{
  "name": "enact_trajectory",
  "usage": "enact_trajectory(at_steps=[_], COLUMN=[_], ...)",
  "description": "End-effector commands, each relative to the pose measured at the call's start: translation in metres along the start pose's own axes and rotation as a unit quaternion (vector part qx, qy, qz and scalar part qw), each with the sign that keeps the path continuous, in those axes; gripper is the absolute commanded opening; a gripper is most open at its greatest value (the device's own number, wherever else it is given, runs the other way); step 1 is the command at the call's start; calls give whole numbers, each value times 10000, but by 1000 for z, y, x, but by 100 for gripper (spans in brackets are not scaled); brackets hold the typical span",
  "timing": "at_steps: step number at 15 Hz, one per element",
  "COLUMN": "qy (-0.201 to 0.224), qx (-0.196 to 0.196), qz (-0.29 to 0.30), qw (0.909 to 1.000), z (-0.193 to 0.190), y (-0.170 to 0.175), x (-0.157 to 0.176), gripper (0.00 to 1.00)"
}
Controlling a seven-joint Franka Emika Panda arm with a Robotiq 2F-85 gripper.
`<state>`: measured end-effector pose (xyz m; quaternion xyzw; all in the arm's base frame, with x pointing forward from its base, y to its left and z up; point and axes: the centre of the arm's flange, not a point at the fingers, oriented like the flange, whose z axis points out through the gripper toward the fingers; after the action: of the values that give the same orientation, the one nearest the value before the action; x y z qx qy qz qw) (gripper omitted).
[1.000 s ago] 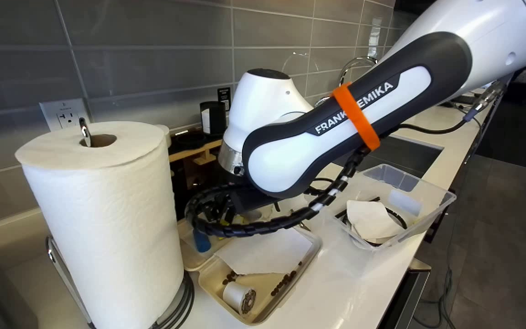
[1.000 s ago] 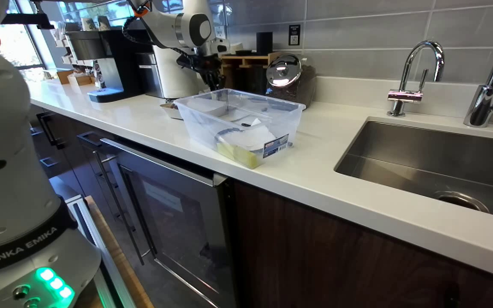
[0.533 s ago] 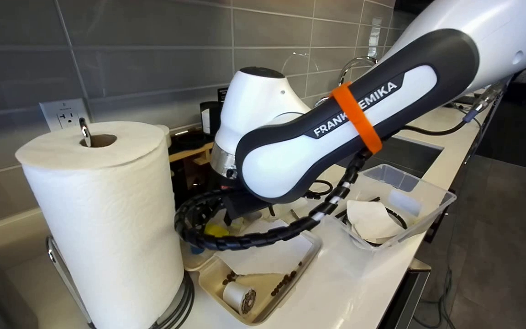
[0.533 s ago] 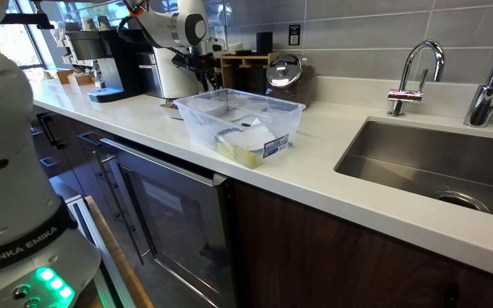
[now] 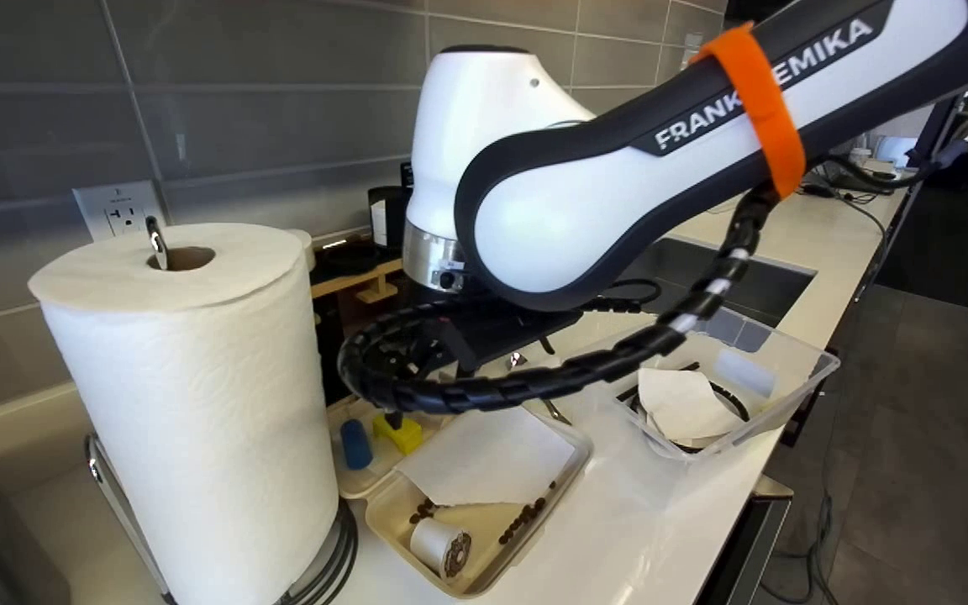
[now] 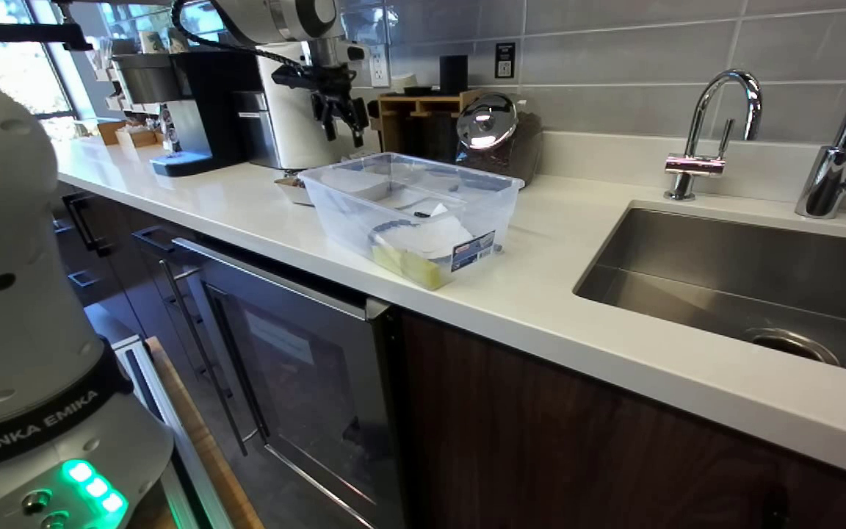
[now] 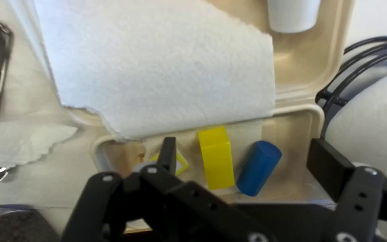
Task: Place the yellow block next to the blue block
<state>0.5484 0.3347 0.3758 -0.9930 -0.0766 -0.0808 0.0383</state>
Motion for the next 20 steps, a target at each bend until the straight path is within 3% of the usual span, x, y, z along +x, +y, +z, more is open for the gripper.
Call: enact_trajectory(at_steps=[1,6,8,12,14,20], qy=[-409,-681,-597,-533,-373,435], qx=[-334,-255,-10,265,315,143], qz=[-190,-1057,-1665,-2244,-2314,-1599], qw=[9984,9917,9842,9727,9716,9861], z=[-20,-37,-44,-75,-96,-173], y=[17,45,58,86,98,117], x=[-31,-49,-58,-92,-113,-184], gripper=[100,100,100,100,100,100])
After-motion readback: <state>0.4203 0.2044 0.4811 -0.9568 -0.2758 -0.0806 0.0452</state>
